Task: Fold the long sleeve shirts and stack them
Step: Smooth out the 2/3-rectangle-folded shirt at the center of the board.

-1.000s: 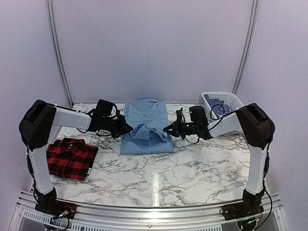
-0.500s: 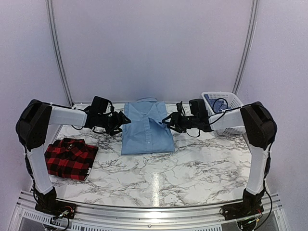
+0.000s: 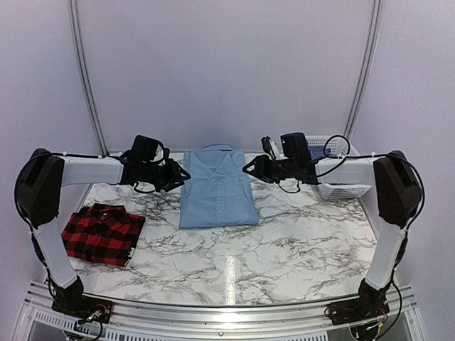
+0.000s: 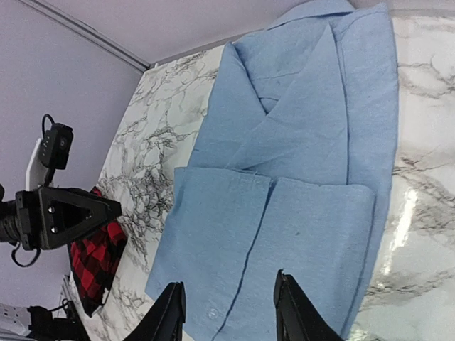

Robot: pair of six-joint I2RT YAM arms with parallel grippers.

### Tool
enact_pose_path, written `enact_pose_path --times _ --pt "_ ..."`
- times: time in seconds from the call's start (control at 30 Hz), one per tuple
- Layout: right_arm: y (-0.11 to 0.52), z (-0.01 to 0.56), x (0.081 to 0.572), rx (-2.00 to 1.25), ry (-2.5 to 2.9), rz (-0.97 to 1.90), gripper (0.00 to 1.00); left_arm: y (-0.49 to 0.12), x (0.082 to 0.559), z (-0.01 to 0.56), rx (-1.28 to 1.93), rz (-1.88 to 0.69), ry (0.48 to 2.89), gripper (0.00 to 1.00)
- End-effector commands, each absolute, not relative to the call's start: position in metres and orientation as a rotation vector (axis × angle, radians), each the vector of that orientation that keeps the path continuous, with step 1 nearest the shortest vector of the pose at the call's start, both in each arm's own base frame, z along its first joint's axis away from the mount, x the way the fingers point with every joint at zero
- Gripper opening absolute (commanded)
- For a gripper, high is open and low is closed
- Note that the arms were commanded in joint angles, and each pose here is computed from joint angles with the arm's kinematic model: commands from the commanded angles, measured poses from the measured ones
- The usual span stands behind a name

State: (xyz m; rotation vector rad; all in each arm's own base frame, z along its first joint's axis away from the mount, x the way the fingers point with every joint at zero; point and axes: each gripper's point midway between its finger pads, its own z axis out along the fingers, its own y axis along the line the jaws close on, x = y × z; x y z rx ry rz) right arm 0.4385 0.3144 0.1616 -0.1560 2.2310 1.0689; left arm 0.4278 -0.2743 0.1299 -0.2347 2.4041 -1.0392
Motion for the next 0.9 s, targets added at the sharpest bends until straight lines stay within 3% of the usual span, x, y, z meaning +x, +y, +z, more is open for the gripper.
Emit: enact_pose_path --times 0.0,0.2,0.63,0.87 --pt "0.351 0.149 0.435 -0.287 2.245 1.110 0.36 -0.297 0.422 0.107 -0.191 -1.062 2.481 0.31" --pt "0.368 0.120 0.446 -0.315 2.269 1.222 0.30 -0.301 0.437 0.085 -0.228 -1.059 2.507 0.24" --pt "0.330 0.054 0.484 -0.179 2.351 1.315 0.29 -0.266 0.480 0.029 -0.386 -0.982 2.555 0.19" --pt "0.322 0.066 0.487 -0.173 2.342 1.286 0.30 -0.255 0.486 0.026 -0.398 -0.968 2.566 0.18"
